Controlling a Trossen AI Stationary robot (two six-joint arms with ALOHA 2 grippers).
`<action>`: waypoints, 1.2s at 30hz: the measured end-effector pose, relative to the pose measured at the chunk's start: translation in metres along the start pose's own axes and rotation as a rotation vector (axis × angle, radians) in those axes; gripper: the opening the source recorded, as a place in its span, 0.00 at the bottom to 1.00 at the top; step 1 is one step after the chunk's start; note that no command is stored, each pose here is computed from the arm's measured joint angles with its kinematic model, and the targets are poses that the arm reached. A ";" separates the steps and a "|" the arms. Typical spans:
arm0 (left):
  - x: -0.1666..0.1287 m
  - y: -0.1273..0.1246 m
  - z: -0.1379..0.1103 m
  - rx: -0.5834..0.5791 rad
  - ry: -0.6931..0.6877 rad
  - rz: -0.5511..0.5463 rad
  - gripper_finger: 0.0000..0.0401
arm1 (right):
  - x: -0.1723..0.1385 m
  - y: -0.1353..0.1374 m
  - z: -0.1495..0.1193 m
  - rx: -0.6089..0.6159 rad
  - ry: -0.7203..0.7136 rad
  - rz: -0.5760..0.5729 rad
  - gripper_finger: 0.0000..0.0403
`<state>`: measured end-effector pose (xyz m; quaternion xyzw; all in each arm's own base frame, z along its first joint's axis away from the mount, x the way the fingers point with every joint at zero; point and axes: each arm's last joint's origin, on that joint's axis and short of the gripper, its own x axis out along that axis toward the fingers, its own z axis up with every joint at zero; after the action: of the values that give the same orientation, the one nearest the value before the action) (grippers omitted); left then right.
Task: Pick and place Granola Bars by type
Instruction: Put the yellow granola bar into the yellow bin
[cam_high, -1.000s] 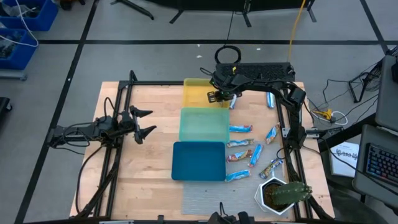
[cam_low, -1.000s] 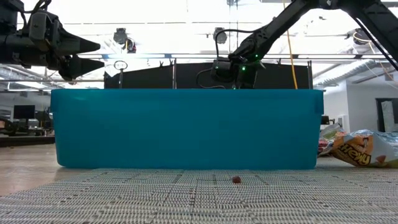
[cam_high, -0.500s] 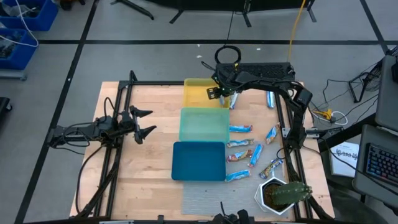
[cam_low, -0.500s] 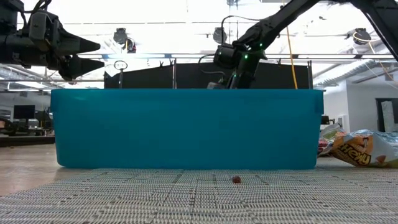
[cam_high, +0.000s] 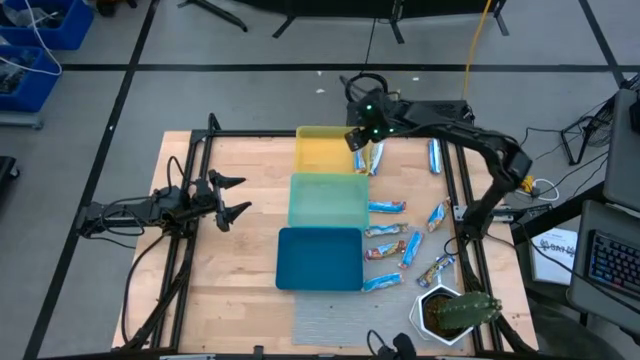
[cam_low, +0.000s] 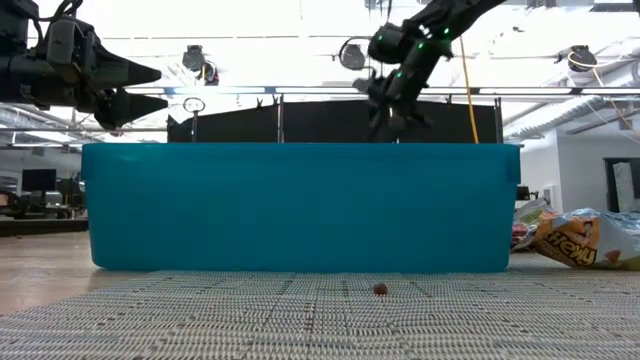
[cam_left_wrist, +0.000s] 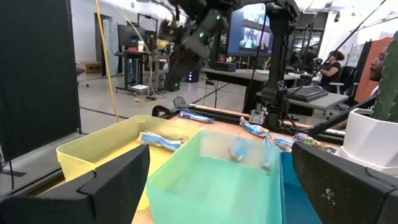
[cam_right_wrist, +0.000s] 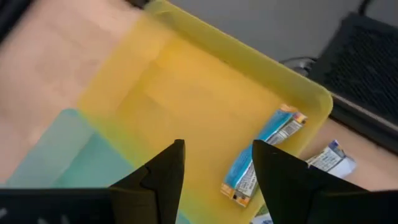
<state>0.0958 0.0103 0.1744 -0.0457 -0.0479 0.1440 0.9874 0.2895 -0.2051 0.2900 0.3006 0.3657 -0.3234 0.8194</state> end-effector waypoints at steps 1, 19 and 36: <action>0.000 0.000 0.000 0.000 0.000 0.000 0.98 | -0.006 0.000 0.000 -0.027 0.001 0.027 0.45; 0.000 0.000 0.000 0.000 0.000 0.000 0.98 | -0.106 -0.007 -0.048 -0.558 0.237 0.223 0.45; 0.000 0.000 0.000 0.000 0.000 0.000 0.98 | -0.168 0.017 -0.105 -1.103 0.335 0.329 0.45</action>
<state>0.0958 0.0104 0.1744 -0.0459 -0.0479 0.1439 0.9874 0.1719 -0.0661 0.3699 -0.0696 0.5524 0.0972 0.8250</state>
